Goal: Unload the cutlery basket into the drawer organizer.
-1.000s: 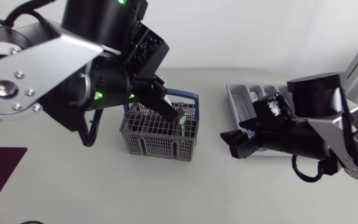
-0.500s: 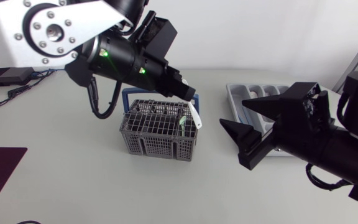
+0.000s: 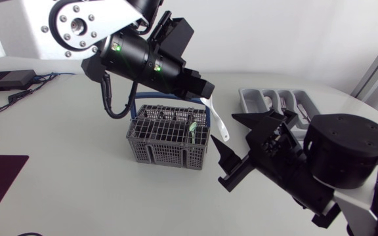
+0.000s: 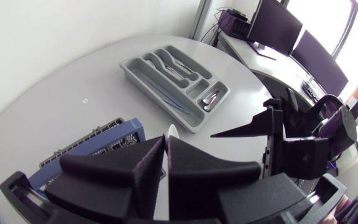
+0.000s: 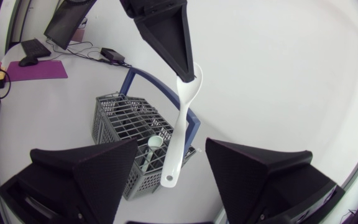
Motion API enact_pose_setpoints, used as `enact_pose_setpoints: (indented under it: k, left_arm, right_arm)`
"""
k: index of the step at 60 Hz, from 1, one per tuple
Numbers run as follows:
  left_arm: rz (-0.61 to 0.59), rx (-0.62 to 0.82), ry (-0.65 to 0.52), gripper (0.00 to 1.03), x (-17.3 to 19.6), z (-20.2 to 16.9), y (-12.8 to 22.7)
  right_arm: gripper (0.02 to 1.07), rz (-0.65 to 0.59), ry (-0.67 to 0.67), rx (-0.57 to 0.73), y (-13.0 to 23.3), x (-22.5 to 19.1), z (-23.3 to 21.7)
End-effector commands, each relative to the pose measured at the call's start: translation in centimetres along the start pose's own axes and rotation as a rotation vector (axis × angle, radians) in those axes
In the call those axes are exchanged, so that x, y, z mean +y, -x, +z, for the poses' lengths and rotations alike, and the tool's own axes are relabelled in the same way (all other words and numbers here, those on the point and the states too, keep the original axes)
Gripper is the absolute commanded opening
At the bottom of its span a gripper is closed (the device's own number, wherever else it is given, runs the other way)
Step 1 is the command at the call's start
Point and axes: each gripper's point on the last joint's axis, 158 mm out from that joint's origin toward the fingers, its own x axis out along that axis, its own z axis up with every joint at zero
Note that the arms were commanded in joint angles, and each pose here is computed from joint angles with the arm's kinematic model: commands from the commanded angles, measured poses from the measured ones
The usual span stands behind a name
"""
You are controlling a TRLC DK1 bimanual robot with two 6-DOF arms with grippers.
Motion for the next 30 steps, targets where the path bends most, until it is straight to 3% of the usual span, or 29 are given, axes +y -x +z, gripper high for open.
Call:
enact_pose_setpoints:
  k: [1,12,25,30]
  left_arm:
    - [-0.017,-0.007,0.025,0.22,-0.3,0.6,-0.6]
    - [-0.033,0.004,0.027,0.22,-0.6,0.0,-0.9]
    - [-0.041,0.008,0.032,0.22,-0.5,-0.6,-1.4]
    - [-0.042,0.010,0.032,0.22,-0.6,-0.7,-1.5]
  right_arm:
    - [0.78,-0.013,0.020,0.002,-0.6,-0.2,0.2]
    - [0.65,-0.033,0.007,0.001,-1.9,-0.9,1.3]
    - [0.64,-0.050,-0.008,0.008,-3.2,-1.2,1.8]
    - [0.58,-0.062,-0.022,0.009,-3.4,-1.6,1.9]
